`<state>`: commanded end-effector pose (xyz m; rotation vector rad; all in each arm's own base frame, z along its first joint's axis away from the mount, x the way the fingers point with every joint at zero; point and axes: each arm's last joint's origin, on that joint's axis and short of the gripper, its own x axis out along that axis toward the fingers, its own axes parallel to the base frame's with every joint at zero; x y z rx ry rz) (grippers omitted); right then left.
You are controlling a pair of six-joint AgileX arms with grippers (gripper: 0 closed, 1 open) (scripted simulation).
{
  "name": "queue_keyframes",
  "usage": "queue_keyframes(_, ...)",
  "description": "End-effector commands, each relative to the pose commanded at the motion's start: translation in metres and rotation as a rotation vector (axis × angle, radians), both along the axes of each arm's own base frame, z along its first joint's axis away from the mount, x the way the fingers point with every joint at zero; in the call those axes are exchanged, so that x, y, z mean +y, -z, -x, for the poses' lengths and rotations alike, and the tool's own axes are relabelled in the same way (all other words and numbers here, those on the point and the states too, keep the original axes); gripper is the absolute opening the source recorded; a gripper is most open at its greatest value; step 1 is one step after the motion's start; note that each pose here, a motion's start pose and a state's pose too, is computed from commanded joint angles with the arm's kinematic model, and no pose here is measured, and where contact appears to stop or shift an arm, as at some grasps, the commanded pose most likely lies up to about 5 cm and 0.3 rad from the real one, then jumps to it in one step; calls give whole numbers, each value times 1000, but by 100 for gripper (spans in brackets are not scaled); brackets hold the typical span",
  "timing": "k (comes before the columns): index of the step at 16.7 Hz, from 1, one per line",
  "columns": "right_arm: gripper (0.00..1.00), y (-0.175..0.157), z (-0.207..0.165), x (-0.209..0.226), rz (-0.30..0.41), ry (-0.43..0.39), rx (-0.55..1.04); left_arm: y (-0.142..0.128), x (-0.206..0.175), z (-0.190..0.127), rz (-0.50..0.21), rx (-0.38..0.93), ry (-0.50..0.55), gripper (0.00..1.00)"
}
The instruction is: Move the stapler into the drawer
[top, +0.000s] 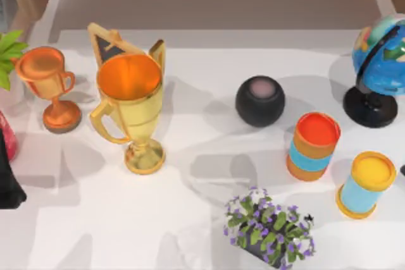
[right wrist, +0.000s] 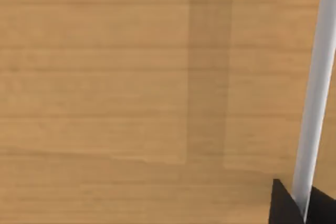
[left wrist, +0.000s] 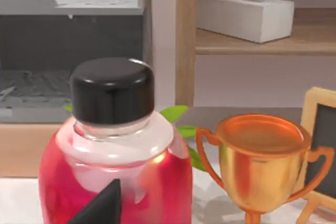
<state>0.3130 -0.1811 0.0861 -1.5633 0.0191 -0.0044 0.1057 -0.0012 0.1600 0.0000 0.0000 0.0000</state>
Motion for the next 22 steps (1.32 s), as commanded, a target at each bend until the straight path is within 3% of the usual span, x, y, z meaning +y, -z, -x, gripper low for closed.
queue_keyframes(8,0,0,13,1,2,-6,-5,0,0,0,0,0,0,100)
queue_keyframes(15,0,0,69,1,1,-3,-3,0,0,0,0,0,0,100)
queue_keyframes(19,0,0,72,1,1,-1,-3,0,0,0,0,0,0,100)
queue_keyframes(22,23,0,72,1,1,-1,-3,0,0,0,0,0,0,100)
